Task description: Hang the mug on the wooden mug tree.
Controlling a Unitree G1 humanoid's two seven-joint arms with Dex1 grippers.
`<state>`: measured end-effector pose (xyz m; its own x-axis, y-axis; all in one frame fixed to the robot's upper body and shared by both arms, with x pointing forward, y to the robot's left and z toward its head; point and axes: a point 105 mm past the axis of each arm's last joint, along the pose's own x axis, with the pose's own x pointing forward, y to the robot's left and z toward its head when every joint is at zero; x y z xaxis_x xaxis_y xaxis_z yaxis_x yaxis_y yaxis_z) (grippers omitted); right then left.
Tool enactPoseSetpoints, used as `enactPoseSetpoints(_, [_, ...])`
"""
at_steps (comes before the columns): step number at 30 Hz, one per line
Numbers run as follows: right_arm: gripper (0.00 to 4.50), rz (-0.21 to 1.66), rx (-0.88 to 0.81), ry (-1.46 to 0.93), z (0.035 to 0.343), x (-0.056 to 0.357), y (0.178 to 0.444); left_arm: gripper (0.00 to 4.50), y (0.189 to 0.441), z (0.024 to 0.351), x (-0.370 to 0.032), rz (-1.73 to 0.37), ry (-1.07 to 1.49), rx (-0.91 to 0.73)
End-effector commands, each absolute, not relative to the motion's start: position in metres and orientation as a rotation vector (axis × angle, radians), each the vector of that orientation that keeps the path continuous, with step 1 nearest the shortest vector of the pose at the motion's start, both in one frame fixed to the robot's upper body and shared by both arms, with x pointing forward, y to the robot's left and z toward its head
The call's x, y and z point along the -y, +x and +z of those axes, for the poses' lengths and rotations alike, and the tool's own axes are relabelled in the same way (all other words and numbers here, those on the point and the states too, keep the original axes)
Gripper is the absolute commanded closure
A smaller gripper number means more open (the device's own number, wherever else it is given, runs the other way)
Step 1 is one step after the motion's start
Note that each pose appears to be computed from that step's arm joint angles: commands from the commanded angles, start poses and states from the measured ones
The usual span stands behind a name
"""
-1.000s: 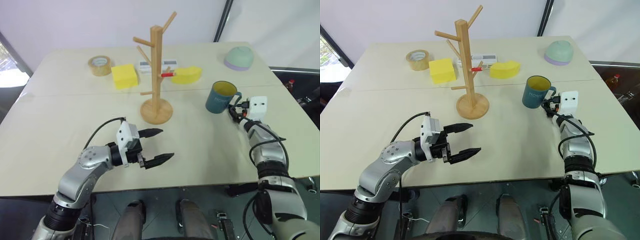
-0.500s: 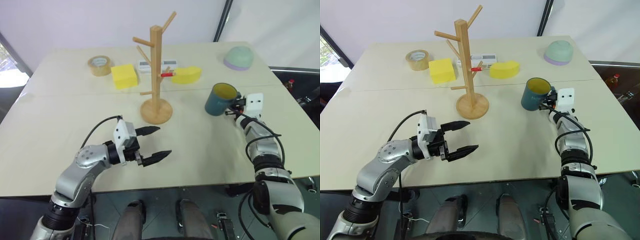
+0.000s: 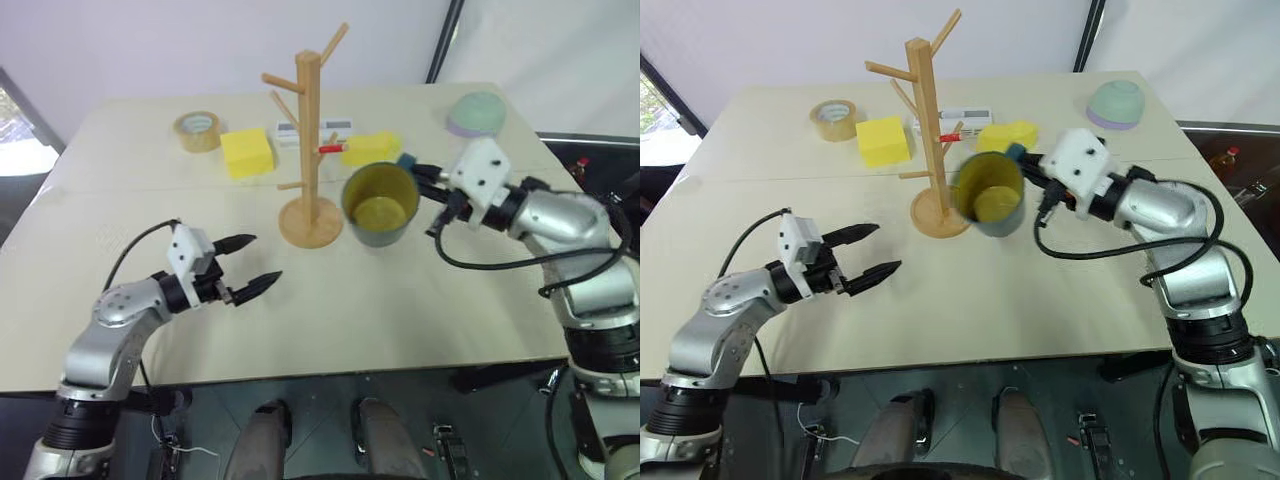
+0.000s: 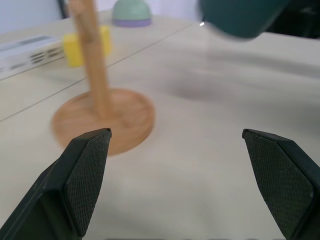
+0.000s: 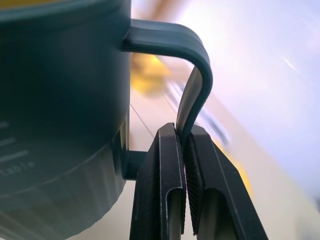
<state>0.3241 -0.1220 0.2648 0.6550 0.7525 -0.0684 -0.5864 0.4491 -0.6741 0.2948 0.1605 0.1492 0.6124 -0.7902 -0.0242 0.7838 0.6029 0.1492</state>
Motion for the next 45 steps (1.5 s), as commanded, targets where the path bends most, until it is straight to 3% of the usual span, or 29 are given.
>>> enactPoseSetpoints(1, [4.45,0.891,0.216,-0.757,0.281,0.101,0.317,0.00,0.297,0.175,-0.168,-0.896,0.154,0.148])
enactPoseSetpoints(13, [4.45,0.780,0.050,-0.769,0.291,0.095,0.354,0.00,0.269,0.207,-0.154,-1.037,0.065,0.196])
enactPoseSetpoints(34, [4.45,0.804,0.001,-0.732,0.281,0.076,0.389,0.00,0.271,0.208,-0.145,-1.048,0.073,0.198])
enactPoseSetpoints(37, [3.51,0.807,0.013,-0.735,0.281,0.075,0.389,0.00,0.271,0.208,-0.145,-1.047,0.074,0.198])
enactPoseSetpoints(42, [1.03,0.761,0.051,-0.748,0.289,0.083,0.387,0.00,0.270,0.210,-0.144,-1.044,0.076,0.206])
enactPoseSetpoints(45, [1.03,0.704,0.079,-0.755,0.299,0.102,0.382,0.00,0.272,0.212,-0.146,-1.028,0.075,0.217])
